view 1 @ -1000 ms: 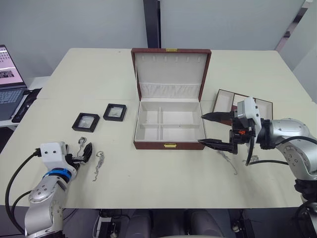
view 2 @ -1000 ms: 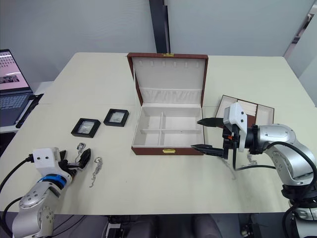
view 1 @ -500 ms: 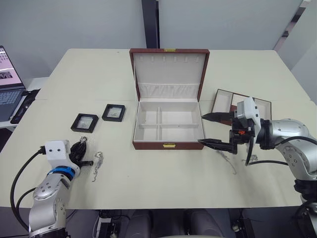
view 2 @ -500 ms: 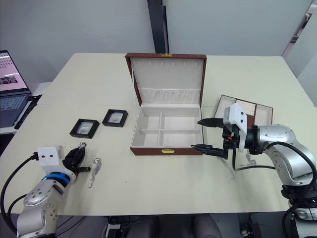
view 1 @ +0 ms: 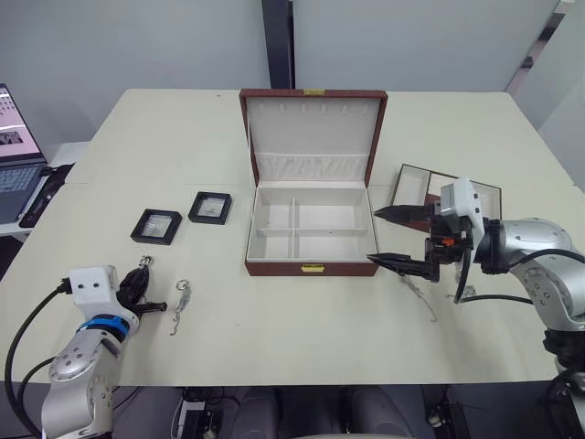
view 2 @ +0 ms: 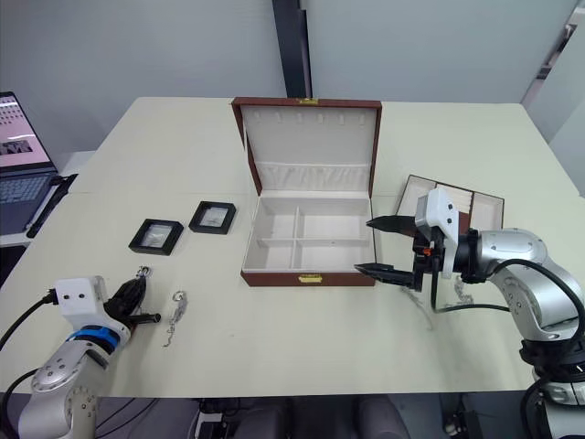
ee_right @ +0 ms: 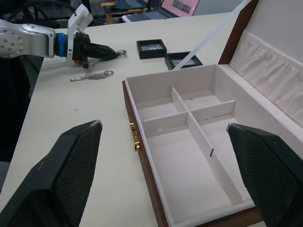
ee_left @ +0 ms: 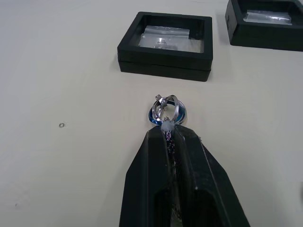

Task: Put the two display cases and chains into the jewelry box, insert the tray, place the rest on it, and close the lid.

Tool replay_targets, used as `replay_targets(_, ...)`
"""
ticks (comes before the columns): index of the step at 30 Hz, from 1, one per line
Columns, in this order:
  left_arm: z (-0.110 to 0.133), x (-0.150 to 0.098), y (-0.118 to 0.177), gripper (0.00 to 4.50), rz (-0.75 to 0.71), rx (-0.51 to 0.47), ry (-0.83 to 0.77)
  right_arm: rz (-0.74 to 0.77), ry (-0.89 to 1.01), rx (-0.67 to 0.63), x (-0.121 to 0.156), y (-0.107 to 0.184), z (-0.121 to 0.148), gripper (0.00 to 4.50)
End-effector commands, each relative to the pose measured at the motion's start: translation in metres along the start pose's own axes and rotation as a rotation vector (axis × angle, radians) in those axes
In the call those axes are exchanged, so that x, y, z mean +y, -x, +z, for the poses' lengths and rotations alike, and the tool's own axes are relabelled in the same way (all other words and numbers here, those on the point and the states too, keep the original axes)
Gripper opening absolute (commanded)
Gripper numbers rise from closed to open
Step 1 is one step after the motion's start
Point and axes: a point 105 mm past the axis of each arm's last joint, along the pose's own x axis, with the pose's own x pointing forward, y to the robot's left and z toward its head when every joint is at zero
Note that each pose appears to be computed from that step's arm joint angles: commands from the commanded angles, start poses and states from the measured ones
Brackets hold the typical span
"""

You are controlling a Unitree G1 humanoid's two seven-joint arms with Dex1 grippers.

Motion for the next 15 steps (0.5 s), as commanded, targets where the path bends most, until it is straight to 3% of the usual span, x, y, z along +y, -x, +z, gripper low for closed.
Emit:
replay_targets(1, 0.040, -0.007, 0.006, 0.01, -0.070, -0.098, -0.057, -0.038, 0.036, -0.039, -0.006, 0.015, 0.020, 4.50)
replay_targets(7, 0.072, -0.045, 0.006, 0.01, -0.269, -0.125, -0.080, -0.089, 0.023, -0.039, -0.009, 0.028, 0.024, 4.50)
replay_targets(15, 0.113, -0.120, 0.005, 0.01, -0.743, -0.083, -0.213, -0.184, 0.008, -0.057, -0.013, 0.035, 0.025, 4.50)
